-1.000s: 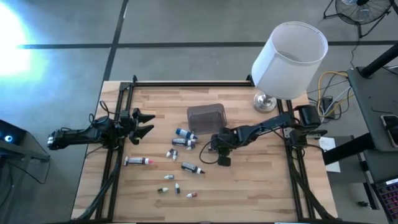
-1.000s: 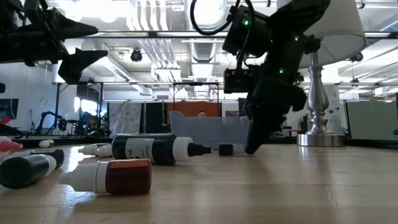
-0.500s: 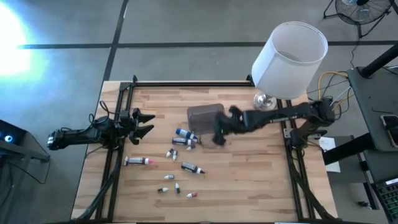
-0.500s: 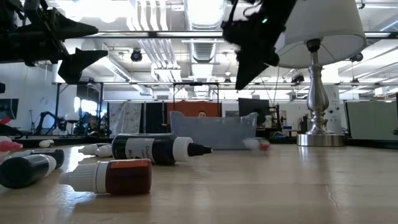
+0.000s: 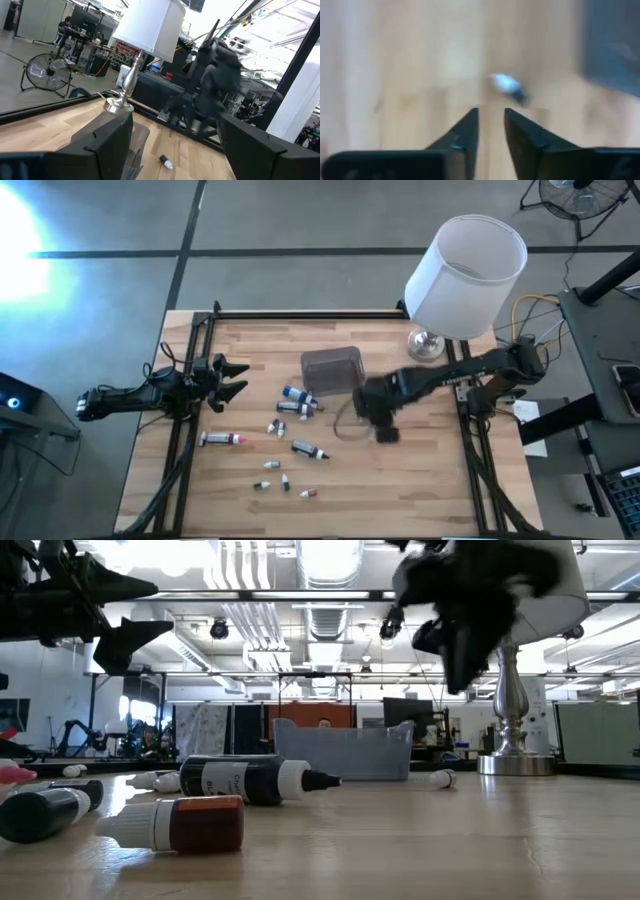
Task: Pick & Place food coloring
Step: Put the small red food coloring bottle into the bin
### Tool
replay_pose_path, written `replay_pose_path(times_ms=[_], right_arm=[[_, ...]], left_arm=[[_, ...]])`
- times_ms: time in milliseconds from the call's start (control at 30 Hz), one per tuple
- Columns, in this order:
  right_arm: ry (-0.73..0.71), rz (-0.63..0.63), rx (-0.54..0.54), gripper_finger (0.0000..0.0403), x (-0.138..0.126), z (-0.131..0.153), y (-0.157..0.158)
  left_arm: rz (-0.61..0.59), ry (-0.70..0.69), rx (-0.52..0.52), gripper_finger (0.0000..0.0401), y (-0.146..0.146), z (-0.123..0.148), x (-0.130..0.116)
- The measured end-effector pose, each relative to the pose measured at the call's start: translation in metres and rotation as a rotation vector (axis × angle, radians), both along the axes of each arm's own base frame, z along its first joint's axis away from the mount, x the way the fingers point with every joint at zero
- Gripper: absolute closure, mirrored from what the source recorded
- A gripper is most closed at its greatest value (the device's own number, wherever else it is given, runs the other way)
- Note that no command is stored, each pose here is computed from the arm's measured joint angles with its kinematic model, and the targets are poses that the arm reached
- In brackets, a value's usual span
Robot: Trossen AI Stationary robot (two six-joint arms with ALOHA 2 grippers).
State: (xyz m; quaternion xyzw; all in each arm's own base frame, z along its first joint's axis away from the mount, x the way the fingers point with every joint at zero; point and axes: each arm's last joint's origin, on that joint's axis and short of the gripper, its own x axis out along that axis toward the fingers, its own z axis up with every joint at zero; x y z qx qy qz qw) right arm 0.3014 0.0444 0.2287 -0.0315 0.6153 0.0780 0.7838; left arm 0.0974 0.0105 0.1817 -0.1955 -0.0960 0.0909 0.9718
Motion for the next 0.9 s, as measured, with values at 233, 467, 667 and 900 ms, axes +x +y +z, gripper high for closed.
replay_pose_path(times_ms=[233, 467, 667, 900], right_arm=[[-0.030, 0.201, -0.190, 0.0170, 0.008, -0.036, 0.019], [-0.020, 0.255, -0.209, 0.0131, 0.011, -0.066, 0.014], [-0.013, 0.289, -0.354, 0.0155, 0.018, -0.079, 0.001], [0.006, 0.274, -0.230, 0.0176, 0.017, -0.087, -0.011]], left_arm=[[0.000, -0.002, 0.000, 0.0133, 0.000, 0.000, 0.000], [0.000, 0.001, 0.000, 0.0133, 0.000, 0.000, 0.000], [0.000, -0.001, 0.000, 0.0133, 0.000, 0.000, 0.000], [0.000, -0.001, 0.000, 0.0133, 0.000, 0.000, 0.000]])
